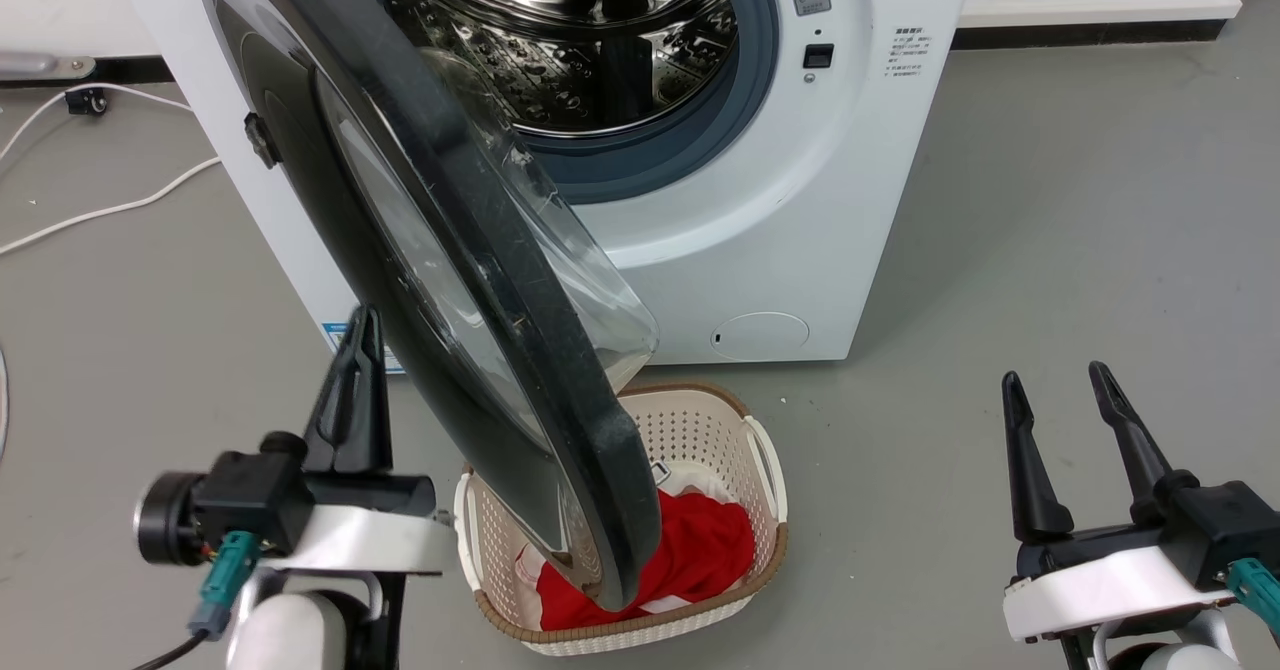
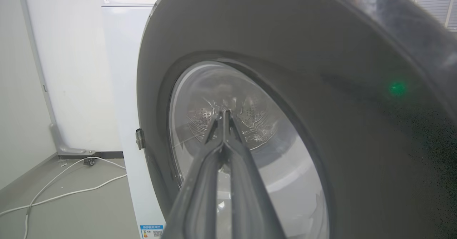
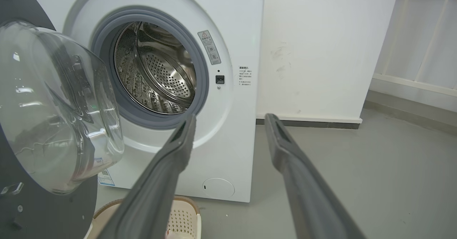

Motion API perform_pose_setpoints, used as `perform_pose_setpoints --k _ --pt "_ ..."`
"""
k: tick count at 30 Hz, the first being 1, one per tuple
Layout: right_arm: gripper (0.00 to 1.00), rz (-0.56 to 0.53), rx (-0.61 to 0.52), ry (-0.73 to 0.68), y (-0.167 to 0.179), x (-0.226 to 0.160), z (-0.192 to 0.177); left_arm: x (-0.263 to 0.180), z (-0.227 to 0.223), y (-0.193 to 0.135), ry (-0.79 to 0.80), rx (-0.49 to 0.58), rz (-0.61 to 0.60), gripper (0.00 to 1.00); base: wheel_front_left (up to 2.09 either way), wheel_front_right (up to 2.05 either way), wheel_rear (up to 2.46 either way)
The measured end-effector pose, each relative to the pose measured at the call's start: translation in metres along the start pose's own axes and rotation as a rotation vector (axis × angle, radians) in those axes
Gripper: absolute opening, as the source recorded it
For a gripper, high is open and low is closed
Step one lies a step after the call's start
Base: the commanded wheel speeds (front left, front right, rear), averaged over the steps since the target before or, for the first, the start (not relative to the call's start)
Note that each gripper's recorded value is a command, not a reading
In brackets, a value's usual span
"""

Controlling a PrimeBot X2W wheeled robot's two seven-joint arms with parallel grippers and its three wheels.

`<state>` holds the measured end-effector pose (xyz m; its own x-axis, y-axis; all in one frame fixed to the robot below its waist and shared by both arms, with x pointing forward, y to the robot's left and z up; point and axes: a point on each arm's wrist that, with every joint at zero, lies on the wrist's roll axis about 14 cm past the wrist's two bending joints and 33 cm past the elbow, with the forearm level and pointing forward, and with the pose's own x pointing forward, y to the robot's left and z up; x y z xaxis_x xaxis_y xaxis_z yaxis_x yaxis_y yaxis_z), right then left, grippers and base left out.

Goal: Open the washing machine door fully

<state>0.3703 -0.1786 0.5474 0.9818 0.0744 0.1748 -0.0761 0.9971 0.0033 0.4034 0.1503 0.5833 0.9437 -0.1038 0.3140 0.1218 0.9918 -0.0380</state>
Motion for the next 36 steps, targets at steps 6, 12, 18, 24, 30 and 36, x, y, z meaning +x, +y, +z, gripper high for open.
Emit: perform_pose_setpoints --k 6,12,18,24,30,36 --pt "1.0 -0.003 0.008 0.008 -0.001 0.001 -0.003 0.015 0.064 0.001 -0.205 0.039 0.001 0.0 0.0 0.0 0.0" --pt "1.0 -0.007 0.014 0.01 -0.002 0.001 -0.005 0.015 0.126 0.0 -0.4 0.073 0.006 0.0 0.0 0.0 0.0" --pt "1.0 -0.01 0.016 0.005 -0.003 0.001 -0.003 0.004 0.191 -0.003 -0.613 0.117 0.011 0.0 0.0 0.0 0.0" --pt "1.0 -0.014 0.016 0.0 -0.004 0.001 -0.002 -0.011 0.234 -0.021 -0.765 0.132 -0.059 0.0 0.0 0.0 0.0" --pt "1.0 -0.016 0.021 -0.002 -0.005 0.0 -0.001 -0.019 0.234 -0.073 -0.769 0.013 -0.268 0.0 0.0 0.0 0.0" --pt "1.0 -0.016 0.023 0.002 -0.004 -0.002 -0.001 -0.028 0.187 -0.133 -0.567 -0.142 -0.489 0.0 0.0 0.0 0.0"
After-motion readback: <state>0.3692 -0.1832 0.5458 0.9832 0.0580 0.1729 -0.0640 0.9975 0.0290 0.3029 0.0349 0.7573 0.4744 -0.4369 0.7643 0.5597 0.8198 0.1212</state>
